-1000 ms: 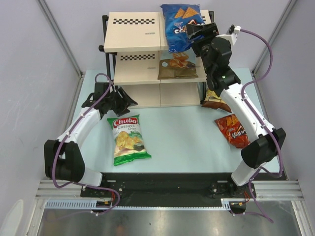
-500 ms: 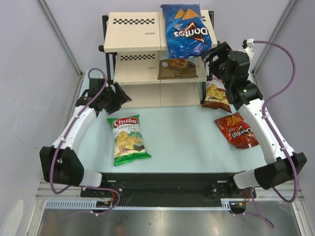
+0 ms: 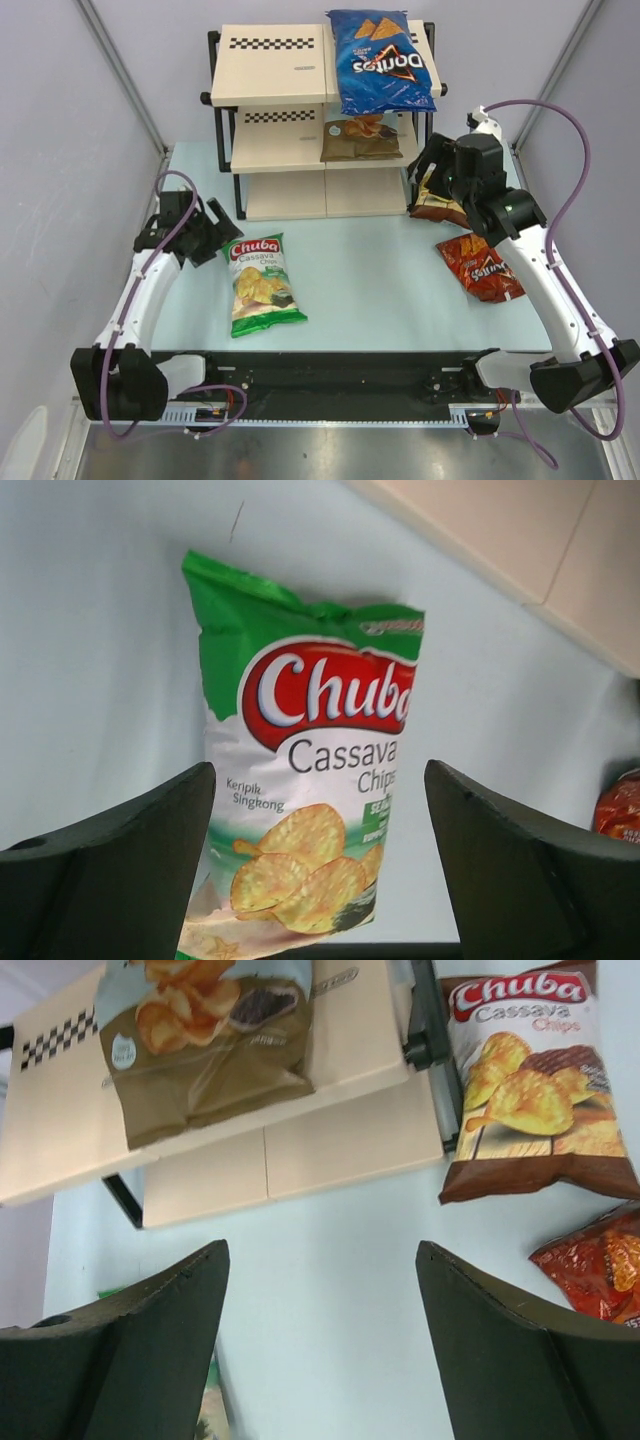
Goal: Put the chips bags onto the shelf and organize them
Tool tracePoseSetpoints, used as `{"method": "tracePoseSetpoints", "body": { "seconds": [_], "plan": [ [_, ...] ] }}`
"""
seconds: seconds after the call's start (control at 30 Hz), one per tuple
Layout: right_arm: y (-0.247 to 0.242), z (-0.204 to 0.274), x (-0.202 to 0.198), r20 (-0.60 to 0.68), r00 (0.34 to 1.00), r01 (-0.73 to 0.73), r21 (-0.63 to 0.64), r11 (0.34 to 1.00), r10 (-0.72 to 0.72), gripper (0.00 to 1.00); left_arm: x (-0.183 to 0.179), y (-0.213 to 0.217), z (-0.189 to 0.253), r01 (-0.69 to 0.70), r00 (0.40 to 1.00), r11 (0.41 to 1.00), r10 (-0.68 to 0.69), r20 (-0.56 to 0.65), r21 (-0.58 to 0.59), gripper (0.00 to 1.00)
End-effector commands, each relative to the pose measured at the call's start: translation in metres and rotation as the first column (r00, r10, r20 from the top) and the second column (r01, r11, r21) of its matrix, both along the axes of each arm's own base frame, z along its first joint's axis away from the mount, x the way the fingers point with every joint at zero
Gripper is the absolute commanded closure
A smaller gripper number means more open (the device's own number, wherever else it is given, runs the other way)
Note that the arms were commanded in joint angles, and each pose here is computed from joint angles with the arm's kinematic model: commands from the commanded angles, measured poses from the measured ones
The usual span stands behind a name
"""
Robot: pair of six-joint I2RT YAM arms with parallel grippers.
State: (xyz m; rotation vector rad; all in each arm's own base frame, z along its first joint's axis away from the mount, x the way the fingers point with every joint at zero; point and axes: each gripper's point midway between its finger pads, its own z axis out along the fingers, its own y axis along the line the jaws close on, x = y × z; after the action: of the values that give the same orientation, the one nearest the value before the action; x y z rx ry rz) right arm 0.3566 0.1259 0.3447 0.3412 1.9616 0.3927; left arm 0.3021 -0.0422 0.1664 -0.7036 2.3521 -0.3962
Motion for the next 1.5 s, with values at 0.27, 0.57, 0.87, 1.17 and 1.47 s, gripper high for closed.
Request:
{"method": "tracePoseSetpoints", "body": {
  "seconds": [0.27, 0.57, 0.87, 1.17, 1.47],
  "plan": [
    [0.021, -0.034, -0.031, -0.15, 0.97, -0.201, -0.068, 0.977, 0.189, 0.21, -0.042, -0.016, -0.059, 0.027, 0.99, 0.975, -0.056, -0.126, -0.222, 0.05],
    [0.054, -0.062, -0.034, -0.243, 0.909, -0.357, -0.03, 0.934, 0.339, 0.21, -0.058, -0.049, -0.082, 0.12, 0.983, 0.91, -0.165, -0.082, -0.396, 0.07],
    [0.09, -0.079, -0.045, -0.291, 0.808, -0.513, 0.079, 0.855, 0.512, 0.21, -0.041, -0.067, -0.072, 0.232, 0.972, 0.846, -0.22, 0.082, -0.48, 0.24],
    [0.108, -0.098, -0.054, -0.355, 0.727, -0.567, 0.173, 0.806, 0.588, 0.22, -0.039, -0.07, -0.064, 0.226, 0.974, 0.827, -0.207, 0.094, -0.514, 0.76],
    [0.129, -0.111, -0.063, -0.415, 0.672, -0.554, 0.267, 0.788, 0.613, 0.24, -0.05, -0.068, -0.037, 0.085, 0.996, 0.821, -0.081, 0.033, -0.565, 0.96]
  ]
}}
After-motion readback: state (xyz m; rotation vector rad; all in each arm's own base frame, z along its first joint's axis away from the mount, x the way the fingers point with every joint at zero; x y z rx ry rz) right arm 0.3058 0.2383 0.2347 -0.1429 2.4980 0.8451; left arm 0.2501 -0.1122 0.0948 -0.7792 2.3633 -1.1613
